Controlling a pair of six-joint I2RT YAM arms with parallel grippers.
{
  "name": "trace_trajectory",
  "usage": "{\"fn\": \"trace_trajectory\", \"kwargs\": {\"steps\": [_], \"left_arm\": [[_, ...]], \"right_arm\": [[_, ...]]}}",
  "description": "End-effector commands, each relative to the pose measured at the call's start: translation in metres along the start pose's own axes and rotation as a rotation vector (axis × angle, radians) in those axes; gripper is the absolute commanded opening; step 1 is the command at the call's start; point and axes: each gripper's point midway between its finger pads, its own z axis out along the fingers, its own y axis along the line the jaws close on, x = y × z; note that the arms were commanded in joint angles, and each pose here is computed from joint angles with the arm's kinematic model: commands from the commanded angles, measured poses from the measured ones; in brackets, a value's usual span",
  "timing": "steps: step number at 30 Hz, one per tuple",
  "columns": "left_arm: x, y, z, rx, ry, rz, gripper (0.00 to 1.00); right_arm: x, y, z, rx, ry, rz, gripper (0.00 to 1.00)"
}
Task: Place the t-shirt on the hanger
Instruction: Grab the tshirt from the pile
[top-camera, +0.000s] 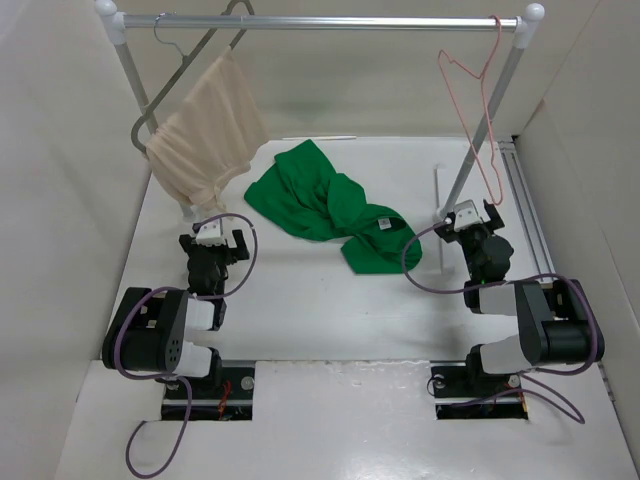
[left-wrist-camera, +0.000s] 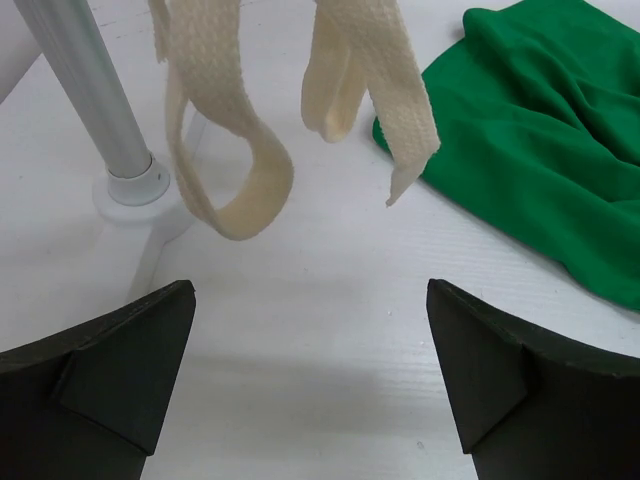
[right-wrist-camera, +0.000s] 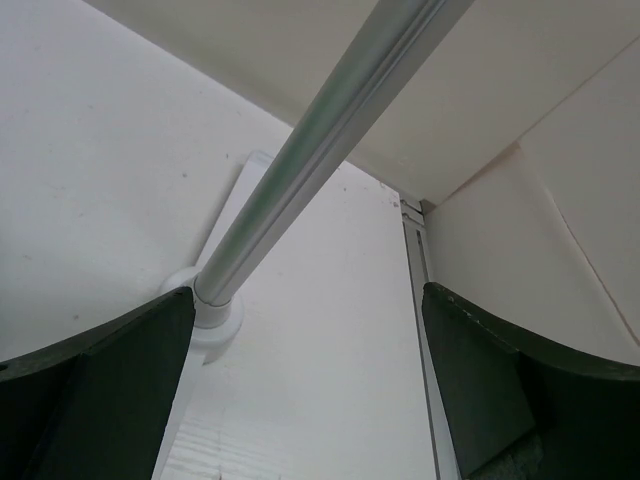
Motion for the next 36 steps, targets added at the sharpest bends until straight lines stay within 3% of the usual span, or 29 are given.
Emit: {"fn": "trace_trajectory", "kwargs": {"steps": [1,6,7,11,14,17,18,19,20,25,28,32,34,35,36], "left_arm": [[-0.074,-0.004,0.005,0.016,-0.272,-0.054,1.0],[-0.07,-0.006,0.006,0.028,-0.258,-0.05,1.0],[-0.071,-0.017,0.002,0.095,-0.269,-0.001,1.0],[-0.091,-0.038,-0.051,0.277,-0.435,0.108,1.0],[-0.081,-0.074,-0.082,0.515,-0.487,0.334,1.0],[-0.054,-0.102,-0.09,0.74,-0.395,0.495,1.0],[-0.073,-0.107,-0.087,0.768,-0.473,0.691,1.0],[-0.031,-0.111,-0.092,0.889,-0.306,0.703,1.0],[-0.028,-0.117,-0.099,0.951,-0.303,0.728,1.0],[-0.021,-0.113,-0.099,0.947,-0.271,0.758,1.0],[-0.045,-0.114,-0.091,0.922,-0.303,0.759,1.0],[-0.067,-0.121,-0.072,0.962,-0.211,0.675,1.0],[-0.07,-0.132,-0.066,1.034,-0.185,0.71,1.0],[-0.094,-0.138,-0.055,1.04,-0.231,0.768,1.0],[-0.076,-0.141,-0.048,1.085,-0.138,0.738,1.0]], "right_arm": [[-0.02,-0.012,0.008,0.039,-0.057,-0.005,1.0],[-0.02,-0.012,0.008,0.039,-0.057,-0.005,1.0],[-0.02,-0.012,0.008,0.039,-0.057,-0.005,1.0],[-0.024,-0.013,0.01,0.048,-0.051,-0.003,1.0],[-0.024,-0.013,0.01,0.048,-0.051,-0.003,1.0],[-0.025,-0.014,0.009,0.053,-0.059,-0.003,1.0],[-0.025,-0.014,0.008,0.051,-0.055,-0.003,1.0],[-0.032,-0.018,0.012,0.055,-0.061,-0.003,1.0],[-0.033,-0.019,0.014,0.05,-0.054,-0.003,1.0],[-0.041,-0.013,0.021,-0.077,0.037,0.017,1.0],[-0.052,0.004,0.019,-0.198,0.047,0.025,1.0],[-0.071,0.027,0.004,-0.305,0.064,-0.011,1.0],[-0.087,0.051,0.001,-0.44,0.016,-0.054,1.0],[-0.082,0.066,-0.005,-0.512,0.041,-0.08,1.0],[-0.093,0.09,-0.007,-0.592,0.012,-0.142,1.0]]}}
